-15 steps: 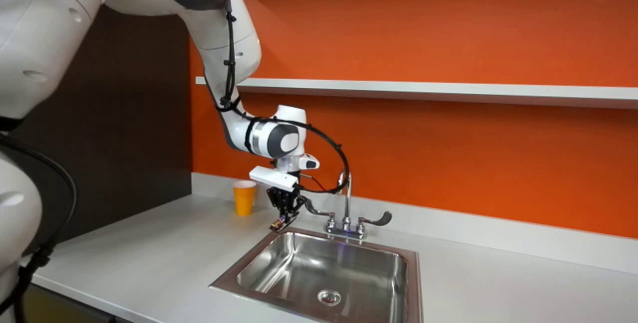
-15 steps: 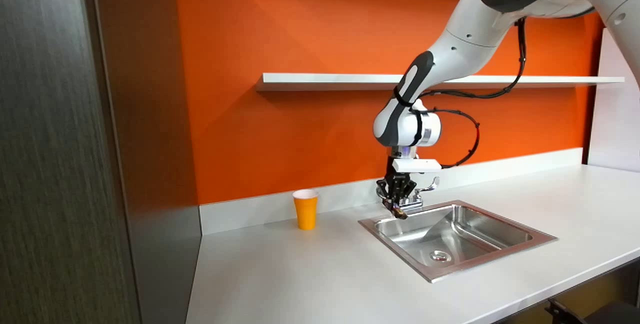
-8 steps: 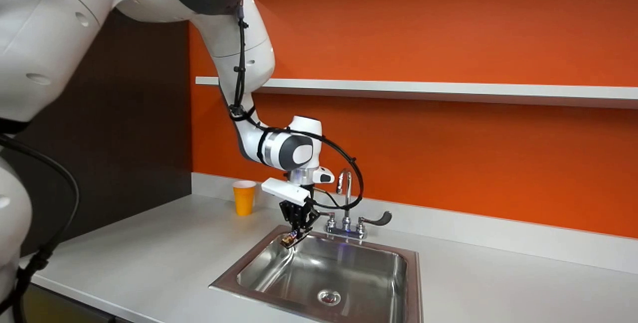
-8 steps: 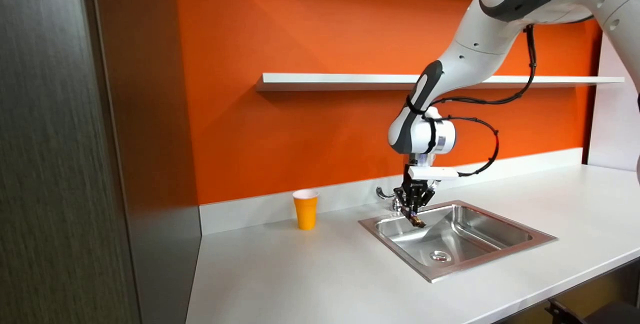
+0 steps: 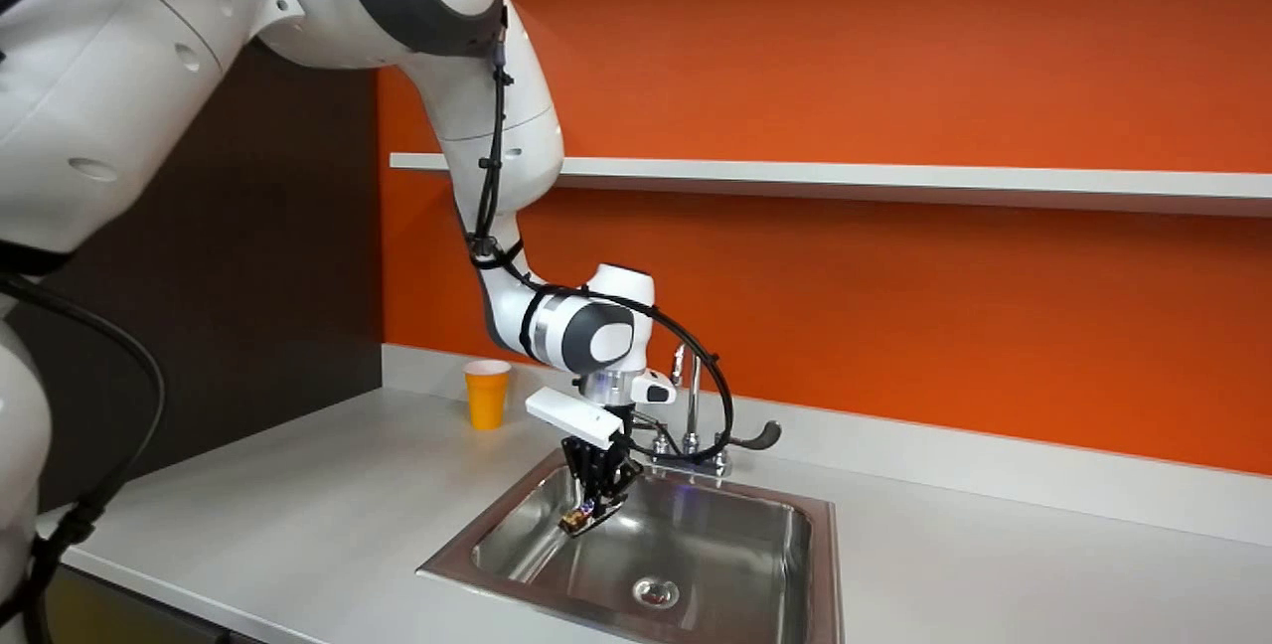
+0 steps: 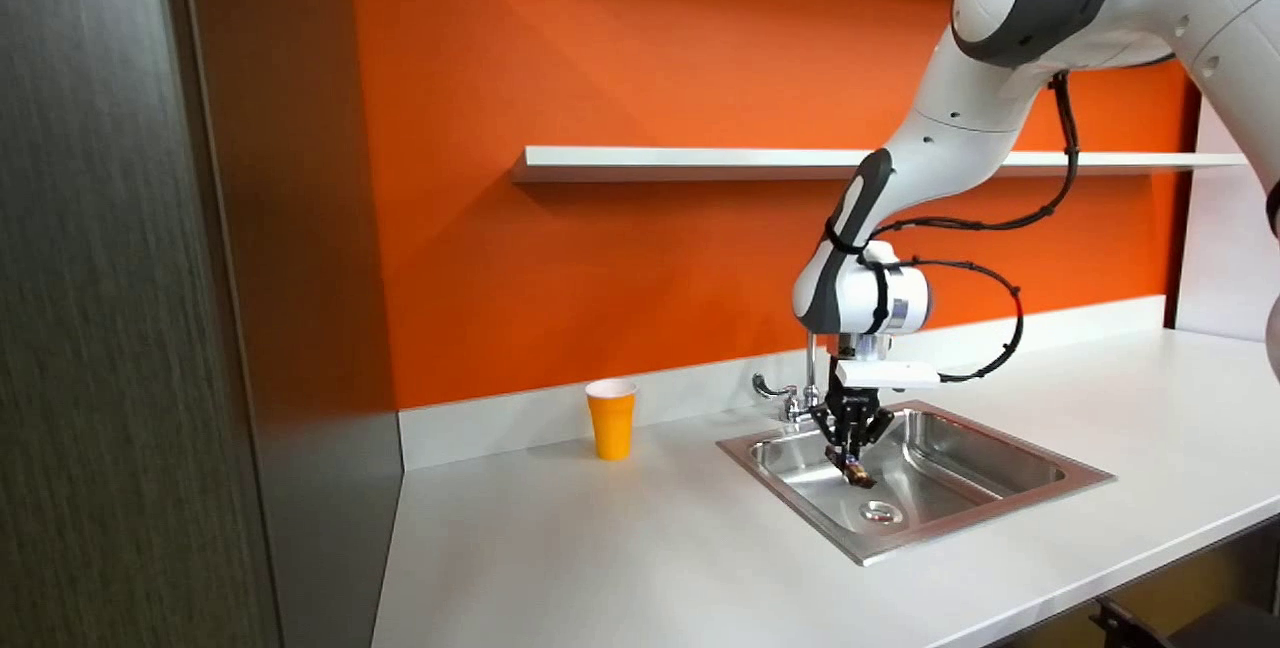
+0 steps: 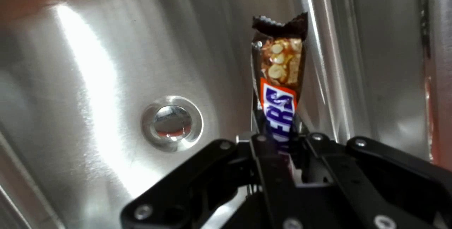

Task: Put the brown packet in the sink.

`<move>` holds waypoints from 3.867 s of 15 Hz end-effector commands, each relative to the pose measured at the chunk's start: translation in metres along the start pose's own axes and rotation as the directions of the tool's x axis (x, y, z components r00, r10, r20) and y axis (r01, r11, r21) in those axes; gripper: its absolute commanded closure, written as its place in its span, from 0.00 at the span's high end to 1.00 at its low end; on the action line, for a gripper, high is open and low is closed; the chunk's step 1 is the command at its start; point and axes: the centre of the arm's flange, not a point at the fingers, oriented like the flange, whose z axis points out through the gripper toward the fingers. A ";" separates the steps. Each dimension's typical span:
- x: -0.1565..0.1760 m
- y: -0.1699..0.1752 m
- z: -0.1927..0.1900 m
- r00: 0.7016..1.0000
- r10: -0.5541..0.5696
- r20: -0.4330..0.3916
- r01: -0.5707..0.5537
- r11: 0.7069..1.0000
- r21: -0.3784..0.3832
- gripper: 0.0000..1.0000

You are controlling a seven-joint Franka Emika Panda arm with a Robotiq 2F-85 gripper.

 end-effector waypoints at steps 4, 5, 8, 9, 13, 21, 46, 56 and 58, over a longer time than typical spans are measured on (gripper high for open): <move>-0.016 0.013 0.027 0.998 0.053 0.015 -0.053 0.998 0.033 0.04; -0.018 0.013 0.034 0.998 0.060 0.020 -0.061 0.998 0.035 0.04; -0.022 0.011 0.051 0.997 0.071 0.028 -0.072 0.997 0.033 0.04; -0.022 0.011 0.056 0.997 0.074 0.027 -0.075 0.997 0.031 0.04; -0.022 0.009 0.073 0.997 0.078 0.021 -0.078 0.997 0.024 0.04; -0.022 0.004 0.089 0.997 0.079 0.004 -0.079 0.997 0.015 0.04; -0.051 -0.033 0.131 0.992 0.088 -0.088 -0.089 0.996 -0.008 1.00; -0.011 -0.016 0.045 0.975 0.118 -0.188 -0.119 0.993 0.006 1.00; -0.004 -0.010 0.024 0.970 0.117 -0.212 -0.120 0.993 -0.001 1.00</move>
